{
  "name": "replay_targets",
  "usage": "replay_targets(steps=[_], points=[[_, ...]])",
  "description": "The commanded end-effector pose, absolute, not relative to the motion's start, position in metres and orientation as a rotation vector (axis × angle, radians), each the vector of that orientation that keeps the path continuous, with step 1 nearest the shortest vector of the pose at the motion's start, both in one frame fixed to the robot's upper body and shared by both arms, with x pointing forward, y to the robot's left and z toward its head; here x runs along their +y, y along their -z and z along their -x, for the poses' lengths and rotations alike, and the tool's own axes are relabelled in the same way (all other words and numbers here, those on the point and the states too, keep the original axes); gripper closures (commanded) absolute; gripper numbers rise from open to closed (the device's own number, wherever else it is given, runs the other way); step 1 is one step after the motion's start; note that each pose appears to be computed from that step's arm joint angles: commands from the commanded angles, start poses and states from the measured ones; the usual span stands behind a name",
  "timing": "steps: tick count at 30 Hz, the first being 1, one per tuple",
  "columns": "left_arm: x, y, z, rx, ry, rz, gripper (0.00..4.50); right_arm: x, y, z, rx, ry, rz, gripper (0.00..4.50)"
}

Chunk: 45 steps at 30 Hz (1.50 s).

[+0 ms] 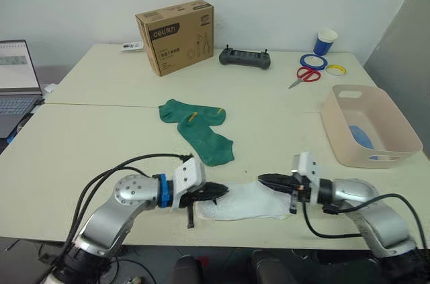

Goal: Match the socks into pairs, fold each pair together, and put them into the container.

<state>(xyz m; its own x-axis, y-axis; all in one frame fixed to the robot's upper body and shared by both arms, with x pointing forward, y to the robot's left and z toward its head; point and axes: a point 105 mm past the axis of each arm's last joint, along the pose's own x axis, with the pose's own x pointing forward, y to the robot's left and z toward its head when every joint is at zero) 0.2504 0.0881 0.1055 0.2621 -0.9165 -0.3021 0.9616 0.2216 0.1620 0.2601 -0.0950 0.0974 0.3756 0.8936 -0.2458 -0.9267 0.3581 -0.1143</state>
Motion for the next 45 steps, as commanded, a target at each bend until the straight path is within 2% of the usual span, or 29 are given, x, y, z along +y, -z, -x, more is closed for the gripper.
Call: replay_targets(steps=[1,7,10,18,27,30,33,36,39,42,45], points=[[0.083,-0.100,-0.257,0.145,1.269,-0.372,4.40,-0.094,-0.089,-0.267,0.160,-1.153,0.300,4.50],[0.091,-0.069,-0.253,0.225,1.262,-0.490,4.40,-0.107,-0.067,-0.264,0.230,-1.144,0.378,4.50],[0.096,-0.064,-0.251,0.233,1.264,-0.514,4.40,-0.114,-0.062,-0.263,0.250,-1.131,0.383,4.50],[0.092,-0.084,-0.261,0.144,1.250,-0.498,4.40,-0.099,-0.104,-0.269,0.146,-1.112,0.198,4.50],[0.087,-0.116,-0.251,0.079,1.320,-0.409,4.40,-0.110,-0.171,-0.281,0.080,-1.063,0.073,4.50],[0.087,-0.119,-0.251,0.077,1.324,-0.406,4.40,-0.111,-0.183,-0.286,0.070,-1.045,0.055,4.50],[0.086,-0.119,-0.250,0.082,1.339,-0.404,4.40,-0.120,-0.174,-0.286,0.113,-1.029,0.122,4.50],[0.081,-0.111,-0.240,0.132,1.400,-0.403,4.40,-0.145,-0.149,-0.287,0.239,-0.994,0.232,4.50],[0.088,-0.096,-0.234,0.207,1.429,-0.492,4.40,-0.169,-0.142,-0.285,0.379,-0.966,0.161,4.50],[0.094,-0.088,-0.237,0.234,1.407,-0.537,4.50,-0.180,-0.144,-0.277,0.456,-1.004,0.099,3.91],[0.096,-0.077,-0.242,0.266,1.361,-0.557,4.50,-0.190,-0.138,-0.269,0.588,-1.005,0.053,2.85]])
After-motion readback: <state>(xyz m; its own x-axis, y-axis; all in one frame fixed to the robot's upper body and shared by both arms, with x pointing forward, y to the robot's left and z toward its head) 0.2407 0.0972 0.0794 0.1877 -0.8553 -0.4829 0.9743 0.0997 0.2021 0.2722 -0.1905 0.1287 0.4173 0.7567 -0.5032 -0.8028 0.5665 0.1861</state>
